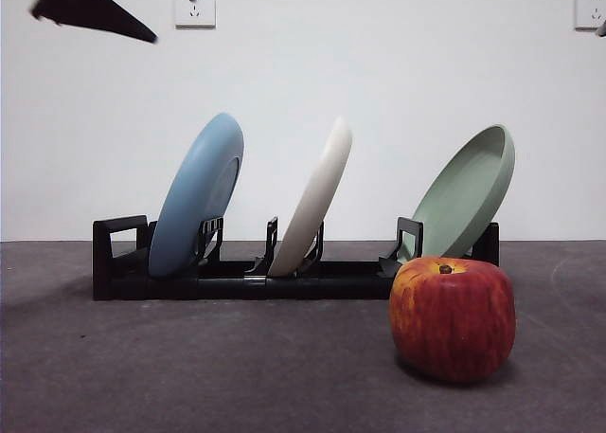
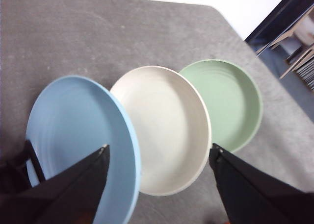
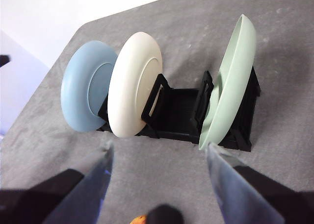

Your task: Take the blue plate from the plate rack,put the plate on the table,take the apple from the table,put the apple in the plate

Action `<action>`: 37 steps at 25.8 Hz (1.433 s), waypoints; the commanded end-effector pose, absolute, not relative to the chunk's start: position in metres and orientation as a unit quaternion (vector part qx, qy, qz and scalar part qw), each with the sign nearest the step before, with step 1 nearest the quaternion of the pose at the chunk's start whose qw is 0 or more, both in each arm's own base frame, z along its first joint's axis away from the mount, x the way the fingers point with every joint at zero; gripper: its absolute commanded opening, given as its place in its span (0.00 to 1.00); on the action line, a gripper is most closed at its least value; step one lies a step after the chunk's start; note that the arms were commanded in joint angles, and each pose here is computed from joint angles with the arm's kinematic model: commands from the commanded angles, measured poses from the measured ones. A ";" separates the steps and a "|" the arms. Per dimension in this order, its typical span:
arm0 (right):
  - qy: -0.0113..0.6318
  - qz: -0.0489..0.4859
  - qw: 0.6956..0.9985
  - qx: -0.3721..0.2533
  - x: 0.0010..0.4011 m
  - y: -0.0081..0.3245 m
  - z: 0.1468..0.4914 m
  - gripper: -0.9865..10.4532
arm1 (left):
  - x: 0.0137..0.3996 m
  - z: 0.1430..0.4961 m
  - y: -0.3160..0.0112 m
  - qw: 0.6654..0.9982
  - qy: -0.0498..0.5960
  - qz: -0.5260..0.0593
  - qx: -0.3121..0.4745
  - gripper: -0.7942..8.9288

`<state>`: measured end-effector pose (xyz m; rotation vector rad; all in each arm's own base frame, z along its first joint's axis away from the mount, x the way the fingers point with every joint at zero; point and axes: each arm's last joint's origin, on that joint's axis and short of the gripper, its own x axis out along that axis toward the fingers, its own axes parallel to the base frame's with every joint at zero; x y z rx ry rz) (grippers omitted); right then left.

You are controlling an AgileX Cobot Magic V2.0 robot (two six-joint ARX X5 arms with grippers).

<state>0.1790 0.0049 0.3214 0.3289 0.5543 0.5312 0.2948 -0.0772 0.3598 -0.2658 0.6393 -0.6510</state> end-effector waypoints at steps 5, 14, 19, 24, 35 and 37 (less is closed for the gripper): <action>0.264 0.261 0.916 0.154 0.179 0.005 0.323 0.37 | 0.334 0.330 -0.100 0.877 0.358 -0.304 -0.102 0.44; 0.264 0.260 0.916 0.154 0.179 0.005 0.323 0.37 | 0.352 0.297 -0.115 0.864 0.401 -0.289 -0.092 0.44; 0.264 0.260 0.916 0.154 0.179 0.005 0.323 0.37 | 0.351 0.296 -0.118 0.867 0.399 -0.291 -0.073 0.28; 0.265 0.260 0.916 0.154 0.179 0.005 0.323 0.36 | 0.350 0.296 -0.119 0.865 0.398 -0.297 -0.066 0.11; 0.265 0.260 0.916 0.154 0.179 0.005 0.323 0.36 | 0.350 0.309 -0.120 0.856 0.391 -0.329 -0.077 0.07; 0.265 0.260 0.916 0.155 0.179 0.005 0.323 0.36 | 0.349 0.322 -0.120 0.856 0.387 -0.334 -0.078 0.07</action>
